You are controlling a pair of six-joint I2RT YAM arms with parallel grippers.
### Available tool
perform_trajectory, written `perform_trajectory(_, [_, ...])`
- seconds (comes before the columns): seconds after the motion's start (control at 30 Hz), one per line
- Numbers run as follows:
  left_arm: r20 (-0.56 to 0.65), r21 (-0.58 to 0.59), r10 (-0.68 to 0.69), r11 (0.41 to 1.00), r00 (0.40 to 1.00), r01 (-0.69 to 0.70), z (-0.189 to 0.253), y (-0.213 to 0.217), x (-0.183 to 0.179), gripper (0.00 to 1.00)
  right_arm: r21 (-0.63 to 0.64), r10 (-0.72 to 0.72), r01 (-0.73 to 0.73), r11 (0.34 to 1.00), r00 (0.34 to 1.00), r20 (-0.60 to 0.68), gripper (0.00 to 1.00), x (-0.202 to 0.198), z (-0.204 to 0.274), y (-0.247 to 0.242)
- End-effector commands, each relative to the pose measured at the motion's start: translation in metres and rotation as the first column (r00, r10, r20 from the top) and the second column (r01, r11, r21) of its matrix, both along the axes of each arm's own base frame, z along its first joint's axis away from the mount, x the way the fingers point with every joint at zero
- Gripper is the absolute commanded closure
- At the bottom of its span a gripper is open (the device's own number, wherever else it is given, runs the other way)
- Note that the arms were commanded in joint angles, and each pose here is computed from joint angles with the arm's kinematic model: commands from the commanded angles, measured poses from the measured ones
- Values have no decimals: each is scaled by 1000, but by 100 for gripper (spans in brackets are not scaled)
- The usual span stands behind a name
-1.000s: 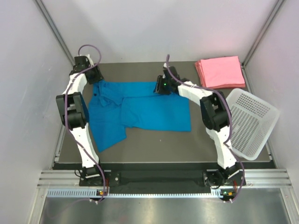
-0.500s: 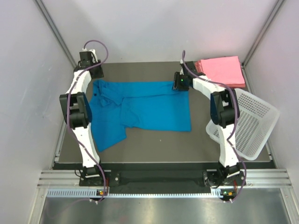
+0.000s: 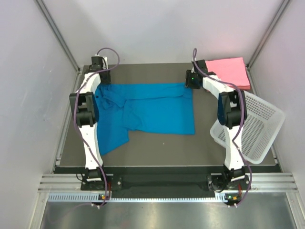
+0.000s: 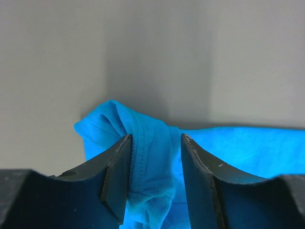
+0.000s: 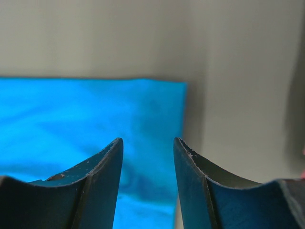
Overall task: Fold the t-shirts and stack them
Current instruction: Fold the tshirt
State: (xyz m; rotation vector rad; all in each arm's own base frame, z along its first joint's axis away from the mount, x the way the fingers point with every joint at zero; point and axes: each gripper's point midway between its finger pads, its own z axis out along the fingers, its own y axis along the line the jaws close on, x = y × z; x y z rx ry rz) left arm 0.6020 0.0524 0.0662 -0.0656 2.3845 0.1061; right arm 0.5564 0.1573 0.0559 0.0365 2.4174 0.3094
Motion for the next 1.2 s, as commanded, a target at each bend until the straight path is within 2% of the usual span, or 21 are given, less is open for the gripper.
perform_trajectory(0.0, [48, 50, -2, 999, 999, 0, 22, 8, 10, 50, -16, -14, 15, 1000, 998, 63, 52, 21, 13, -13])
perform_trajectory(0.3, [42, 87, 11, 996, 999, -14, 11, 17, 15, 53, -30, -7, 8, 1000, 999, 39, 52, 32, -7, -17])
perform_trajectory(0.47, [52, 53, 1, 999, 999, -4, 9, 10, 22, 58, 15, 7, -8, 1000, 999, 48, 53, 36, -8, -11])
perform_trajectory(0.6, [41, 36, 0, 999, 999, -1, 1, 8, 23, 65, 21, 9, -10, 1000, 999, 45, 54, 37, -10, -9])
perform_trajectory(0.63, [42, 38, 1, 999, 999, -2, 2, 9, 23, 74, 21, 5, -6, 1000, 999, 45, 56, 38, -10, -10])
perform_trajectory(0.67, [41, 38, 4, 999, 999, -5, 2, 9, 22, 79, 20, 6, -7, 1000, 999, 45, 57, 38, -11, -10])
perform_trajectory(0.7, [36, 40, 10, 999, 999, -11, 1, 11, 21, 83, 23, 4, -5, 1000, 999, 42, 59, 38, -12, -11])
perform_trajectory(0.73, [35, 40, 14, 999, 999, -15, 1, 11, 21, 89, 22, 5, -6, 1000, 999, 46, 70, 38, -11, -11])
perform_trajectory(0.77, [32, 38, 16, 999, 999, -17, 1, 11, 20, 100, 27, 2, -3, 1000, 999, 49, 76, 39, -9, -10])
perform_trajectory(0.8, [40, 41, 27, 999, 999, -29, 6, 13, 20, 100, 28, -2, 1, 1000, 999, 47, 91, 39, -11, -11])
perform_trajectory(0.83, [34, 40, 34, 999, 999, -36, 5, 14, 18, 100, 26, -14, 13, 1000, 999, 49, 98, 40, -10, -14])
perform_trajectory(0.93, [60, 17, 100, 995, 993, -101, 18, 34, 17, 100, 26, -63, 62, 998, 997, 42, 100, 39, -11, -26])
perform_trajectory(1.07, [107, -189, 248, 956, 963, -225, 39, 57, 16, 100, 26, -121, 120, 992, 991, 61, 100, 37, -2, -43])
perform_trajectory(1.1, [113, -251, 251, 943, 961, -217, 42, 57, 17, 100, 24, -131, 130, 991, 990, 54, 100, 34, -6, -48])
perform_trajectory(1.13, [86, -365, 270, 904, 959, -221, 34, 58, 11, 100, 30, -138, 137, 990, 989, 57, 100, 34, -5, -48])
perform_trajectory(1.17, [137, -413, 278, 888, 951, -201, 47, 62, 17, 100, 33, -140, 138, 990, 988, 67, 100, 34, -2, -48])
